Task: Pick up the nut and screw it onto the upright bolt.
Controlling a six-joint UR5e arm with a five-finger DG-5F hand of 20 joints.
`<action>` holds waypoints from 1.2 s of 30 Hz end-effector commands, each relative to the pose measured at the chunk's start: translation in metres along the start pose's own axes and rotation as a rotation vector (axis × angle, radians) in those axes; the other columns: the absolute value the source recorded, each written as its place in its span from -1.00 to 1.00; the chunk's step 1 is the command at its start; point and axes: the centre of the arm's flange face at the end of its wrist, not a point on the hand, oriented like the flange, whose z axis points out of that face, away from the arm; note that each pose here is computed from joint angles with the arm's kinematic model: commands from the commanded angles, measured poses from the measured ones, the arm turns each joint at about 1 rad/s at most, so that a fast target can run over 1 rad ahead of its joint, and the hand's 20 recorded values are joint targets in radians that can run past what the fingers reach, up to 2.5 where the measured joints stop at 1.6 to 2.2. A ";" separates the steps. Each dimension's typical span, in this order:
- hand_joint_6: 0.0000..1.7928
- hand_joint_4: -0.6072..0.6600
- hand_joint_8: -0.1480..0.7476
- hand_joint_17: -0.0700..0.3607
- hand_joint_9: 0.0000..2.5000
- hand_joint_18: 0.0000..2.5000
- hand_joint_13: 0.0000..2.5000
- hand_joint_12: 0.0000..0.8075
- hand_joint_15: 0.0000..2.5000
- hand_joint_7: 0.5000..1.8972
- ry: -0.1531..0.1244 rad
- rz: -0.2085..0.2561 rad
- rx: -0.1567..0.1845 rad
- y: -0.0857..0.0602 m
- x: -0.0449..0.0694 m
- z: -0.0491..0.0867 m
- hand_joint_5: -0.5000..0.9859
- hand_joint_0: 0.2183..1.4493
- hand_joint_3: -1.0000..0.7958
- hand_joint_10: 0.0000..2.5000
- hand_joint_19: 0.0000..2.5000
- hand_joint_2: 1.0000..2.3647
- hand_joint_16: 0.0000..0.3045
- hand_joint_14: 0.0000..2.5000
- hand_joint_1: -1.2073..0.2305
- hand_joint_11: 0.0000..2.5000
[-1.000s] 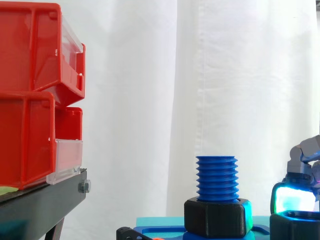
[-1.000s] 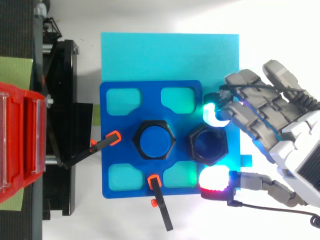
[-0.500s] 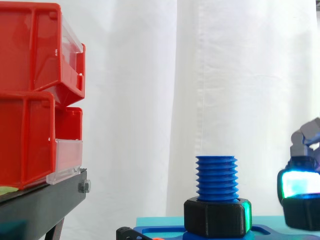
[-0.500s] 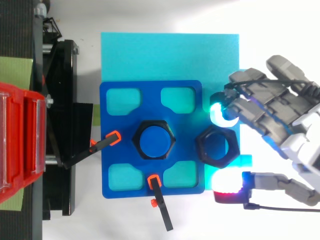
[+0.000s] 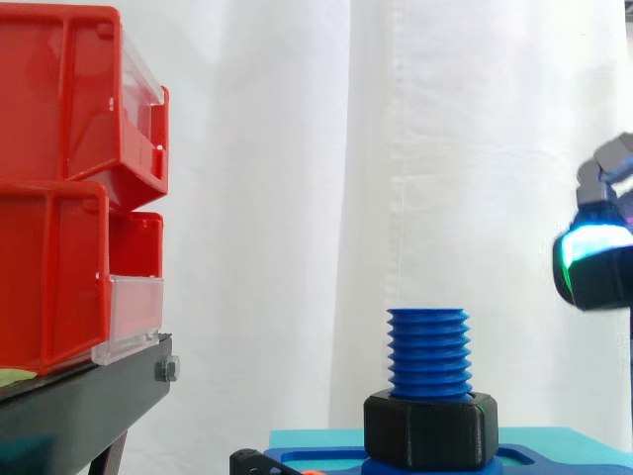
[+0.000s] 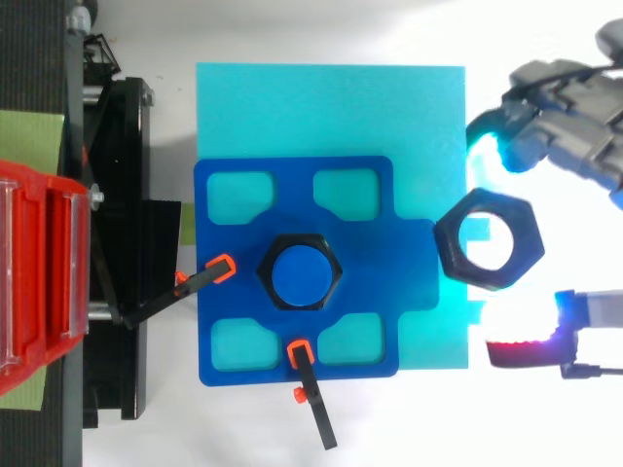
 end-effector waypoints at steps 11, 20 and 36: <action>-0.33 0.36 -0.09 -0.35 -0.60 -0.72 -0.55 -0.33 -1.00 -0.04 -0.116 0.037 -0.277 0.015 -0.026 0.051 -0.55 -0.46 -0.44 -1.00 -0.98 -1.00 -0.80 -1.00 -0.11 -1.00; -0.33 0.36 -0.09 -0.35 -0.60 -0.72 -0.55 -0.33 -1.00 -0.03 -0.152 0.061 -0.333 0.022 -0.007 0.081 -0.55 -0.46 -0.44 -1.00 -0.98 -1.00 -0.80 -1.00 -0.11 -1.00; -0.33 0.36 -0.09 -0.36 -0.59 -0.71 -0.54 -0.33 -1.00 -0.04 -0.083 0.024 -0.320 0.018 0.016 0.097 -0.55 -0.46 -0.44 -1.00 -0.98 -1.00 -0.80 -1.00 -0.10 -1.00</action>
